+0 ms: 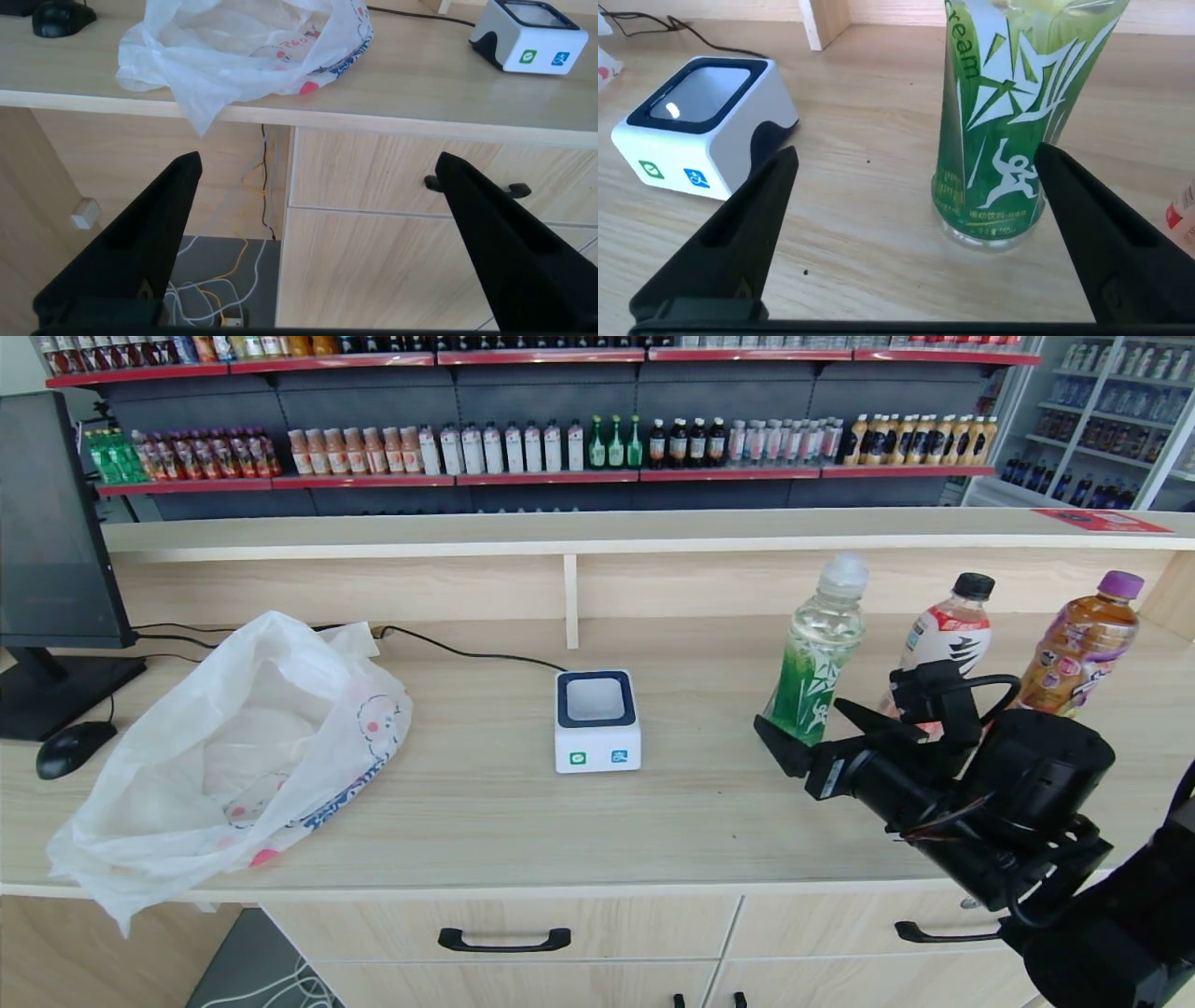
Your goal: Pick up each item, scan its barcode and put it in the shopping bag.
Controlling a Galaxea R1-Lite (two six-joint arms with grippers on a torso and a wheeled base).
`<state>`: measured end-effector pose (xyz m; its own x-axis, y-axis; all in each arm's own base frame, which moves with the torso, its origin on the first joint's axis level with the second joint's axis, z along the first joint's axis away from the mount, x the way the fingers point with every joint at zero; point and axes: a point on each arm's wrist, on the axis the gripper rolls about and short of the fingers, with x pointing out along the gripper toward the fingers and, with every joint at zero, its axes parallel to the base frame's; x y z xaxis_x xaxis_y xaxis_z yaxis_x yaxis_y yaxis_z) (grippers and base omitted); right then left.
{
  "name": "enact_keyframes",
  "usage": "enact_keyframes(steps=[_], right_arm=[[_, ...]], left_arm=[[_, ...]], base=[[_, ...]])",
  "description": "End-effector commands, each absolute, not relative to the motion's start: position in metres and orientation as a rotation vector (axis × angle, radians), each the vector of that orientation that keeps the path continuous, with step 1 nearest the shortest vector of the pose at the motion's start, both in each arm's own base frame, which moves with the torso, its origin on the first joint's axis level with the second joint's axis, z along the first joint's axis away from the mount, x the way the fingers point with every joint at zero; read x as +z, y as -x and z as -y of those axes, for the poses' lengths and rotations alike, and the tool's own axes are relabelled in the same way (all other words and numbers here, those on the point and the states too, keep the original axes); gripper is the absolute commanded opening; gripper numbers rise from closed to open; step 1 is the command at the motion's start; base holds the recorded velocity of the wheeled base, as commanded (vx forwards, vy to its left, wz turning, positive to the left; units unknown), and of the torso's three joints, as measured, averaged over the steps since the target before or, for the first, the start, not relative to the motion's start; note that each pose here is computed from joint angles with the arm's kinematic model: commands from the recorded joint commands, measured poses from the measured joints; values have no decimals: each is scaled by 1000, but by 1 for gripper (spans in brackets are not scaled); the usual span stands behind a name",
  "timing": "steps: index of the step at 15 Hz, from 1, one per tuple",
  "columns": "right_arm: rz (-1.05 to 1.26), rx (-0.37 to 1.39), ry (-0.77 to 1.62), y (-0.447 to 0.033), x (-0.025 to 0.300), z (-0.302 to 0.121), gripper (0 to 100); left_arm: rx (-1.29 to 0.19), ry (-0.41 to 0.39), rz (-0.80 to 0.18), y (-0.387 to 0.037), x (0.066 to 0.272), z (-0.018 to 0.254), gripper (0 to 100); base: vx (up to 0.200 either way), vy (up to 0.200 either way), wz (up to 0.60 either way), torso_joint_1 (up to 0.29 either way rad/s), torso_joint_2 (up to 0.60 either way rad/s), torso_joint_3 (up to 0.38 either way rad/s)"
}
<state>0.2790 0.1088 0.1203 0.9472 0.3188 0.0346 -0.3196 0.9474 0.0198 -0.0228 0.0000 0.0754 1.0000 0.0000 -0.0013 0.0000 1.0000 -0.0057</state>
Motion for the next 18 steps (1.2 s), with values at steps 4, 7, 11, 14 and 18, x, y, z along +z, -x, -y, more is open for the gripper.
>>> enact_keyframes(steps=[4,7,11,14,18], right_arm=[[65,267,-10,-287,127,-106,100],[94,258,7,-303,128,-110,100],[127,197,1,-322,130,-116,100],[135,166,-2,-334,128,-118,100],[142,146,1,-347,125,-117,100]], left_arm=[[0,6,-2,23,75,0,100],[0,6,0,23,75,0,100],[0,6,-2,23,75,0,100],[0,6,-2,23,75,0,100],[0,6,-2,23,75,0,100]], base=[[0,0,0,0,0,0],[0,0,0,0,0,0],[0,0,0,0,0,0],[0,0,0,0,0,0],[0,0,0,0,0,0]])
